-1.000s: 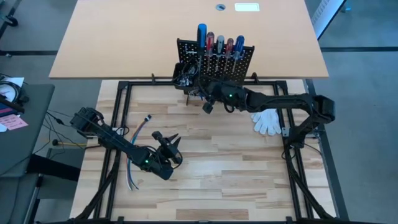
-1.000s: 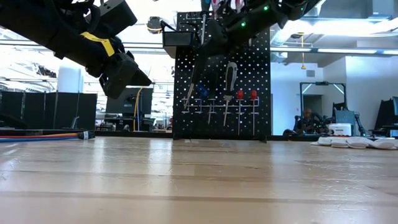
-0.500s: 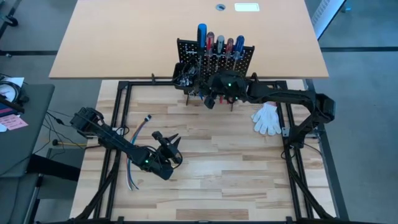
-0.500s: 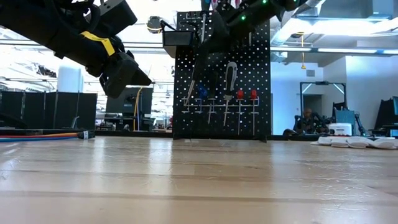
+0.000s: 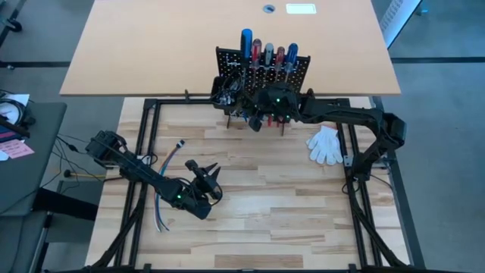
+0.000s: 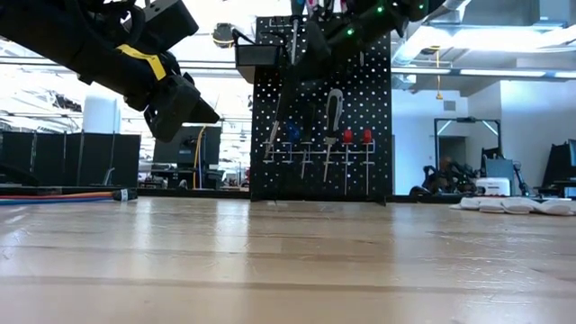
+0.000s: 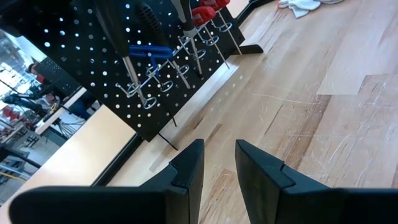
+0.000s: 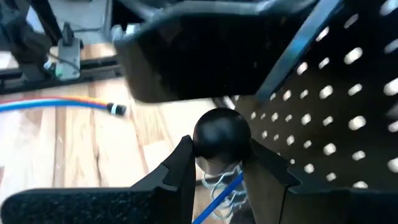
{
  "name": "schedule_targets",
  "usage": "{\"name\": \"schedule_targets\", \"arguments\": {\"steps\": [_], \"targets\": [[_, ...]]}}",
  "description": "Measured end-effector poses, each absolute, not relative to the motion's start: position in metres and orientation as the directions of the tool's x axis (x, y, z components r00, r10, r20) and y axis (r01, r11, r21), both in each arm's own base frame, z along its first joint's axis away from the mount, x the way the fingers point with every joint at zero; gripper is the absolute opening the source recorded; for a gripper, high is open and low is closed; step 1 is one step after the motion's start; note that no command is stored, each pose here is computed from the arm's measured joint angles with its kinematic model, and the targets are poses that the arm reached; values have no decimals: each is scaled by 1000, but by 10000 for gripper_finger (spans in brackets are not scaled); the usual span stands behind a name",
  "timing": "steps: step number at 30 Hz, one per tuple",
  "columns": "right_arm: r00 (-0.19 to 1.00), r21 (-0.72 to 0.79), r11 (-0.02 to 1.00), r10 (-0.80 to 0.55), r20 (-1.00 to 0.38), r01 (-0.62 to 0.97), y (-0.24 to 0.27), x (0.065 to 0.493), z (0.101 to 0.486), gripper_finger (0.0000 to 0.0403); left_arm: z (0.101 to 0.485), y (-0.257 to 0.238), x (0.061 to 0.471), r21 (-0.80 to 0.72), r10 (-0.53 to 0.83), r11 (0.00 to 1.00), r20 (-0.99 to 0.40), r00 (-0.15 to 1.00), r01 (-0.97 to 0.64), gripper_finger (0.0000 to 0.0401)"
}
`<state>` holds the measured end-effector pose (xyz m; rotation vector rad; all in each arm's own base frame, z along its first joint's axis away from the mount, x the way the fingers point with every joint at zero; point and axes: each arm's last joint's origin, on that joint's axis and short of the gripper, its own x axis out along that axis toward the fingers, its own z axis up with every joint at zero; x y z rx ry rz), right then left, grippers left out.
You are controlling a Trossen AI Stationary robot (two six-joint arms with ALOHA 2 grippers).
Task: Hang tools onto peg board
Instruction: Hang the black screwdriver on the black pegboard
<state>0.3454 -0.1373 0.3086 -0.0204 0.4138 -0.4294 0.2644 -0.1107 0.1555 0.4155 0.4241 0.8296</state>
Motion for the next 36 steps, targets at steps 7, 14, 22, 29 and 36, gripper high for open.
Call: {"name": "schedule_targets", "arguments": {"steps": [7, 14, 22, 29, 36], "targets": [[823, -103, 907, -416, -387, 409, -145, 346, 310, 113, 156, -111, 264, 507, 774, 606, -196, 603, -613, 85], [813, -109, 909, -410, -413, 403, -144, 346, 327, 113, 156, -111, 264, 507, 774, 606, -196, 602, -613, 85], [812, -114, 912, -403, -423, 393, -145, 345, 330, 113, 156, -111, 265, 507, 774, 606, -196, 603, -613, 85], [805, -106, 919, -384, -452, 379, -151, 359, 312, 114, 156, -111, 265, 505, 774, 607, -196, 603, -614, 85], [774, -114, 924, -369, -515, 365, -159, 377, 302, 114, 155, -111, 264, 505, 773, 607, -197, 603, -614, 85]]}}
